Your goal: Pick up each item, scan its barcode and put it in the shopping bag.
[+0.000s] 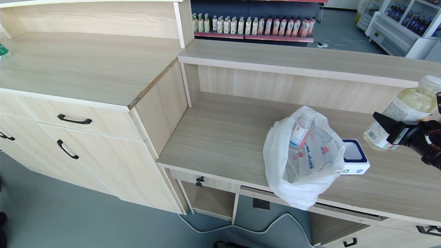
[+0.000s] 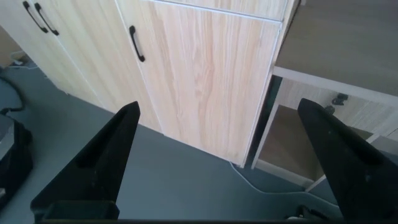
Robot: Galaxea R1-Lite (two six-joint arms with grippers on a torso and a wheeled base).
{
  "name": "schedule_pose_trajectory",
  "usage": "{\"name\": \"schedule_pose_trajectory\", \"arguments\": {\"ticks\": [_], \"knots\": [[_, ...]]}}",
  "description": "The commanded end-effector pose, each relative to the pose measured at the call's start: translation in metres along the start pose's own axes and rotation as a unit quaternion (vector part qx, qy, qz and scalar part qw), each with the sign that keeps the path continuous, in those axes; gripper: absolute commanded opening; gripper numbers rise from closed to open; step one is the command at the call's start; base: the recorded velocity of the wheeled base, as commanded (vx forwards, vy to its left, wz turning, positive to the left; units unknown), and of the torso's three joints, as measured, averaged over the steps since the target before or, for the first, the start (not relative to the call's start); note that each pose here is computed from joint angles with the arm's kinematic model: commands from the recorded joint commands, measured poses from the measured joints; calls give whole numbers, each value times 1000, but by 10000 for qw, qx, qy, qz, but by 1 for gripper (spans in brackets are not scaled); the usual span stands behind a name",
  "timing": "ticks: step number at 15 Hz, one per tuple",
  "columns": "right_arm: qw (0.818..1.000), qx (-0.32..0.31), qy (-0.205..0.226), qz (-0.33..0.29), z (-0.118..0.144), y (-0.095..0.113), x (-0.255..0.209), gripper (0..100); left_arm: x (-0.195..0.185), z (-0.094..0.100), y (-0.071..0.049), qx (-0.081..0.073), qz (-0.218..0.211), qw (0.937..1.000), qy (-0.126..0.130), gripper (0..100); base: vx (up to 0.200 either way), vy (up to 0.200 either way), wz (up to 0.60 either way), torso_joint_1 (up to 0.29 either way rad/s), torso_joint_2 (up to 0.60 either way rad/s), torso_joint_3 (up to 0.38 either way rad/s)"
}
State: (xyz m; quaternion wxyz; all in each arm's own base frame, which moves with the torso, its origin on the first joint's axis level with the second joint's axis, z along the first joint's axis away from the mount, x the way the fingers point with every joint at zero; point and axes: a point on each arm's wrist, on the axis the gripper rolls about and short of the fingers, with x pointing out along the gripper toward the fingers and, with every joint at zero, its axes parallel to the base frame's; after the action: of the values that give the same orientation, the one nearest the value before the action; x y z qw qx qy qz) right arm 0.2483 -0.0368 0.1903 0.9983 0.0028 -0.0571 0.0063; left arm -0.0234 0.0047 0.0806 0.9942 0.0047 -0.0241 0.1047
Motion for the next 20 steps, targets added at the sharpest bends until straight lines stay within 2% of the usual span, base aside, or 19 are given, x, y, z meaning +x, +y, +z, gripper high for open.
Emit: {"name": "schedule_pose_trajectory", "arguments": {"ticks": [1, 2, 4, 8, 9, 11, 14, 20], "knots": [[10000, 27, 65, 34, -4, 1, 1, 0, 0, 0, 0, -7, 3, 10000, -10, 100, 0, 0, 0, 0, 0, 0], [9998, 53, 187, 92, -10, 4, 2, 0, 0, 0, 0, -7, 3, 10000, -10, 100, 0, 0, 0, 0, 0, 0], [9982, 89, 379, 447, -22, 21, 4, 0, 0, 0, 0, 3, 3, 10000, -3, 100, 0, 0, 0, 0, 0, 0], [9961, -13, 273, 834, -49, 40, 19, 0, 0, 0, 0, 3, 3, 10000, -3, 100, 0, 0, 0, 0, 0, 0], [9952, -177, 333, 900, -70, 43, 23, 0, 0, 0, 0, 1, 3, 10000, -10, 100, 0, 0, 0, 0, 0, 0], [9922, -286, 636, 1035, -93, 50, 26, 0, 0, 0, 0, -7, 3, 10000, -10, 100, 0, 0, 0, 0, 0, 0], [9891, -274, 804, 1200, -108, 59, 35, 0, 0, 0, 0, -5, 3, 10000, -3, 100, 0, 0, 0, 0, 0, 0], [9874, -303, 647, 1411, -126, 76, 71, 0, 0, 0, 0, 1, 3, 10000, -10, 100, 0, 0, 0, 0, 0, 0]]}}
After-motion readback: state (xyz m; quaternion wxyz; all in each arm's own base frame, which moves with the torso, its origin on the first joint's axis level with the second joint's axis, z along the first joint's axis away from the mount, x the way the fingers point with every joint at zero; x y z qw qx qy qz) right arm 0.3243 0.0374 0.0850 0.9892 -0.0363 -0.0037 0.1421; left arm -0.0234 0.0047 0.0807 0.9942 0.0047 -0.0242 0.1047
